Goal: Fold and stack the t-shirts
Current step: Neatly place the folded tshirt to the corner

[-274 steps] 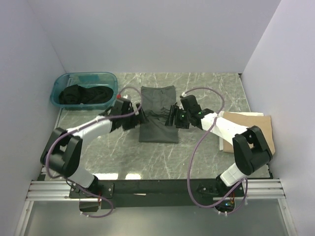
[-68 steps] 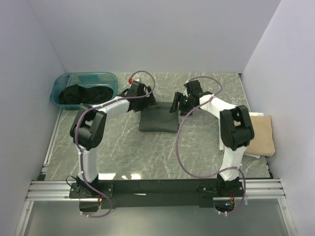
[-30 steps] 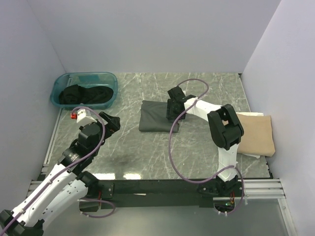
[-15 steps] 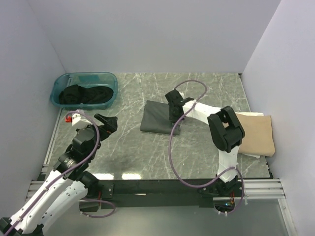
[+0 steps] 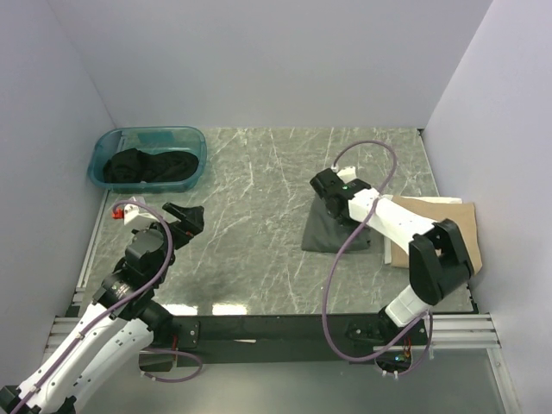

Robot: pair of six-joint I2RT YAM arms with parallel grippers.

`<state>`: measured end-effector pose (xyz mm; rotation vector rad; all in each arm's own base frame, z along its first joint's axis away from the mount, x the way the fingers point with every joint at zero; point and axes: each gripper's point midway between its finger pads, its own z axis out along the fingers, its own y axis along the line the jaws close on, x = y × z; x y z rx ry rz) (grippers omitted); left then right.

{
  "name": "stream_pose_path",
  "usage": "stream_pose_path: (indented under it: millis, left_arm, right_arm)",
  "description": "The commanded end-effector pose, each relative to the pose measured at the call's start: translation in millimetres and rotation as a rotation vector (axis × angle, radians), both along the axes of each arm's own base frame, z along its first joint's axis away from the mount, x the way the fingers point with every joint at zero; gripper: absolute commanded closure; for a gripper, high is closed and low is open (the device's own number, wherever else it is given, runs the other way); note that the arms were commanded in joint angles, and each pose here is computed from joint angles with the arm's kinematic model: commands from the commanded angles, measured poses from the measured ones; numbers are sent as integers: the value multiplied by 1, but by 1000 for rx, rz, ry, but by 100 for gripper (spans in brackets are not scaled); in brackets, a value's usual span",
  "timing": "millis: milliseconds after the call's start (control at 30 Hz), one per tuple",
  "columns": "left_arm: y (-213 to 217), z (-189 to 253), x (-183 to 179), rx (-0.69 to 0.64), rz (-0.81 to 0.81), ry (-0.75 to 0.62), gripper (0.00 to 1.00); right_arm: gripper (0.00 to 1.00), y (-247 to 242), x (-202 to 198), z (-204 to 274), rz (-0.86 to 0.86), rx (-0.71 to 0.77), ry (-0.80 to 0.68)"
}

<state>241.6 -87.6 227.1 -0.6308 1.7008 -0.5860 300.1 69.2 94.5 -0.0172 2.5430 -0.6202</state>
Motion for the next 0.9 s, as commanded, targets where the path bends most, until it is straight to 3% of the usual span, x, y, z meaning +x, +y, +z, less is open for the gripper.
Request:
stream_pose_path:
  millis: [0, 333, 500, 867]
  left_arm:
    - [3, 10, 2, -14, 21, -41, 1]
    - [8, 11, 3, -8, 46, -53, 1]
    - [10, 12, 2, -8, 54, -59, 1]
    - [11, 15, 0, -7, 50, -80, 1]
  right_arm:
    - [100, -44, -16, 33, -48, -192, -33]
    - [100, -90, -37, 86, -105, -428, -125]
    - [100, -118, -43, 113, -215, -522, -160]
    - [100, -139, -59, 148, -257, -513, -184]
